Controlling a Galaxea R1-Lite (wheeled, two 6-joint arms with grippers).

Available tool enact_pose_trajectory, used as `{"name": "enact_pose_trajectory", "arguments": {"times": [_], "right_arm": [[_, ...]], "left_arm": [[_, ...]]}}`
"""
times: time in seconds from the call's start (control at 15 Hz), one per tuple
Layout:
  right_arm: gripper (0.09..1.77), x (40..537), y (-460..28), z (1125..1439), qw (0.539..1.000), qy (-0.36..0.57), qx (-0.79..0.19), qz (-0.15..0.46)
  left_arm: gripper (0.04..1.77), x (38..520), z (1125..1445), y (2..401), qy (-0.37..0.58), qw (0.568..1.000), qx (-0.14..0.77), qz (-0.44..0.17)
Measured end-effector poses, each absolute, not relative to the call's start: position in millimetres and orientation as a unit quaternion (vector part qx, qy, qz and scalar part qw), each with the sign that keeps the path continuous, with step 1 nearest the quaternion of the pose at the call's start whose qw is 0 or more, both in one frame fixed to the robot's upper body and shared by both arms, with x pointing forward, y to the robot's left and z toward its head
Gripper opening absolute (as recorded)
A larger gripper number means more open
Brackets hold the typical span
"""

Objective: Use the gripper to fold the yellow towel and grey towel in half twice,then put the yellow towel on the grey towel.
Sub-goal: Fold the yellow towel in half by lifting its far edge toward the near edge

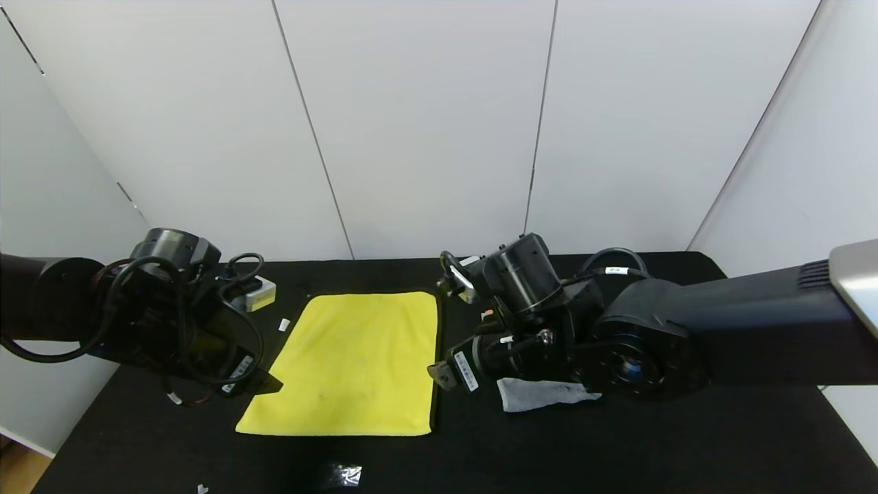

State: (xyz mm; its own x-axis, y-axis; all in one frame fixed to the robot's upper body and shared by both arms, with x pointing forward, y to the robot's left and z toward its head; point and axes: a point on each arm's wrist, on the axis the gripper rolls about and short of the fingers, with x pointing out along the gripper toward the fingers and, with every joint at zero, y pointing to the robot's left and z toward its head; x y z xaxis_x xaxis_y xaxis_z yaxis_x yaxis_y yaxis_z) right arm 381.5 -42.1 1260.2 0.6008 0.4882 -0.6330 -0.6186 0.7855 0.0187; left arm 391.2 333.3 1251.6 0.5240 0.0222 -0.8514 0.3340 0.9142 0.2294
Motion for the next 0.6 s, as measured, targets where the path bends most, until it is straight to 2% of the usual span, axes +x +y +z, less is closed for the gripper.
{"name": "enact_pose_trajectory", "arguments": {"times": [0.27, 0.6], "right_arm": [[1.71, 374, -15, 1263, 0.872, 0.332, -0.129, 0.335], [1.71, 367, 11, 1234, 0.856, 0.347, -0.155, 0.35]], "left_arm": [[1.72, 391, 1244, 347, 0.484, 0.845, 0.193, -0.12], [1.72, 385, 1232, 351, 0.484, 0.831, 0.199, -0.188]]}}
